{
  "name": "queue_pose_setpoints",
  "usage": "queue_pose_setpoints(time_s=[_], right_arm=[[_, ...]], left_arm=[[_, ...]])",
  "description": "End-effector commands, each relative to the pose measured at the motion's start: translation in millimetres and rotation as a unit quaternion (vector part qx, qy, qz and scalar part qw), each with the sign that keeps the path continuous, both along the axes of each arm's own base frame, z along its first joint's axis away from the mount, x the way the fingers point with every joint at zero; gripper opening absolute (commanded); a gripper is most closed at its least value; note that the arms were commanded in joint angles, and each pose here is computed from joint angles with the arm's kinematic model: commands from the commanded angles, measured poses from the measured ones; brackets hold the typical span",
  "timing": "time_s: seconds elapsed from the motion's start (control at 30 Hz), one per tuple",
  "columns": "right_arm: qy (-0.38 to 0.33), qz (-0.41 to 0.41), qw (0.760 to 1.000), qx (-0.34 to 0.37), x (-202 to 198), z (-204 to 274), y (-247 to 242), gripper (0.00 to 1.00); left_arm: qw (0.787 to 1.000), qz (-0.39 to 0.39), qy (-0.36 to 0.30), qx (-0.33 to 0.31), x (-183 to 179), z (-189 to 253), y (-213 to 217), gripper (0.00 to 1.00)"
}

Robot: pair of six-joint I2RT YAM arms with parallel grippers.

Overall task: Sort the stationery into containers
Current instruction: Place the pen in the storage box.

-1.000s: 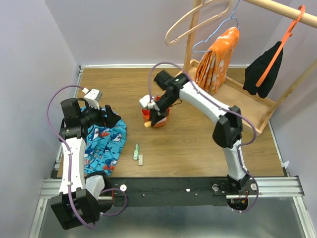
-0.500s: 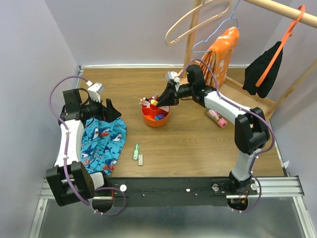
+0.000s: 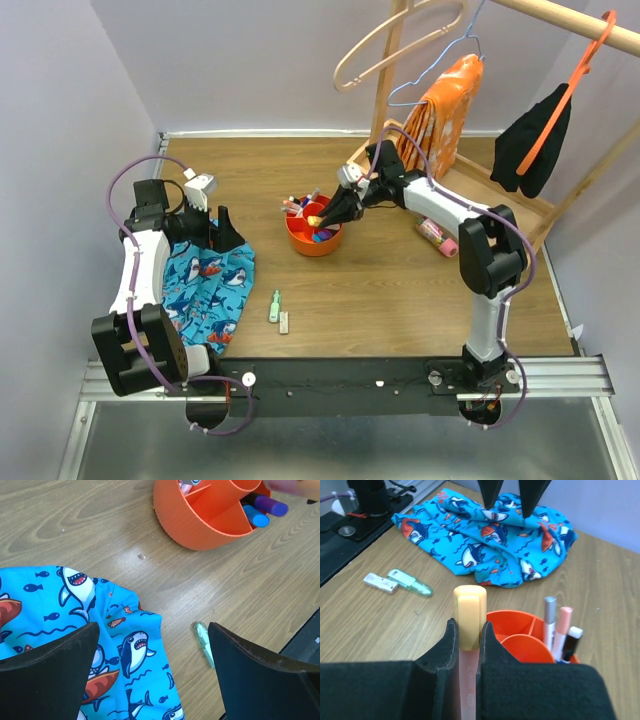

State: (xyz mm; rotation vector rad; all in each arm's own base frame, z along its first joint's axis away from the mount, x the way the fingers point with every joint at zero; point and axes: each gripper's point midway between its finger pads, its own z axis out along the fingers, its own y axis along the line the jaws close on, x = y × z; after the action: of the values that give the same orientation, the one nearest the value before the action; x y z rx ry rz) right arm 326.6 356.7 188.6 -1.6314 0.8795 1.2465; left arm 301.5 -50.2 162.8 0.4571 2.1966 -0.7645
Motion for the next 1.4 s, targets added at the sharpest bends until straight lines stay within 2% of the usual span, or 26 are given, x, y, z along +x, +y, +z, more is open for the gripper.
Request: queue_pose_setpoints(time_s=[0.0, 0.3, 0.4, 0.43, 0.53, 0.83, 1.13, 1.2, 1.27, 1.3, 1.33, 1.37], right_arm=[[-0.002, 0.032, 0.999, 0.023, -9, -1, -2, 0.01], [-0.017, 0.04, 0.999, 0.02, -15, -24, -1, 0.01], [-0.023, 0.039, 0.999, 0.015, -13, -33, 0, 0.12], [-0.02, 0.039, 0.999, 0.012, -13, -35, 0, 0.21], [-0.024, 0.042, 0.999, 0.006, -14, -39, -1, 0.31], [-0.062, 0.059, 0.996, 0.006, -29, -32, -13, 0.49], [-0.072, 0.048, 0.996, -0.015, -33, 6, -28, 0.53], [-0.06, 0.032, 0.997, -0.034, -36, 22, -33, 0.53], [-0.079, 0.015, 0.996, -0.035, -32, 34, -33, 0.54], [-0.041, -0.002, 0.997, -0.059, -38, 32, -38, 0.54], [-0.077, -0.016, 0.996, -0.04, -35, 54, -36, 0.54], [-0.073, -0.03, 0.996, -0.04, -37, 61, -38, 0.54]], left_arm=[[1.0, -0.005, -0.002, 0.019, 1, 0, 4, 0.99], [1.0, -0.006, 0.003, 0.012, 1, -3, 1, 0.99], [1.0, -0.006, 0.004, 0.011, 0, -3, 1, 0.99], [1.0, -0.008, 0.004, 0.011, -1, -3, 0, 0.99], [1.0, -0.007, 0.006, 0.014, -1, -4, 0, 0.99], [1.0, -0.011, -0.002, 0.017, -2, 3, -4, 0.99], [0.999, -0.026, -0.018, 0.005, -6, 14, -18, 0.99], [0.998, -0.052, -0.019, 0.016, -15, 14, -31, 0.99], [0.997, -0.074, -0.013, 0.029, -29, 10, -42, 0.99], [0.994, -0.098, -0.01, 0.049, -37, 5, -52, 0.99], [0.992, -0.108, -0.008, 0.062, -43, 0, -56, 0.99], [0.99, -0.12, 0.001, 0.074, -53, -8, -61, 0.99]])
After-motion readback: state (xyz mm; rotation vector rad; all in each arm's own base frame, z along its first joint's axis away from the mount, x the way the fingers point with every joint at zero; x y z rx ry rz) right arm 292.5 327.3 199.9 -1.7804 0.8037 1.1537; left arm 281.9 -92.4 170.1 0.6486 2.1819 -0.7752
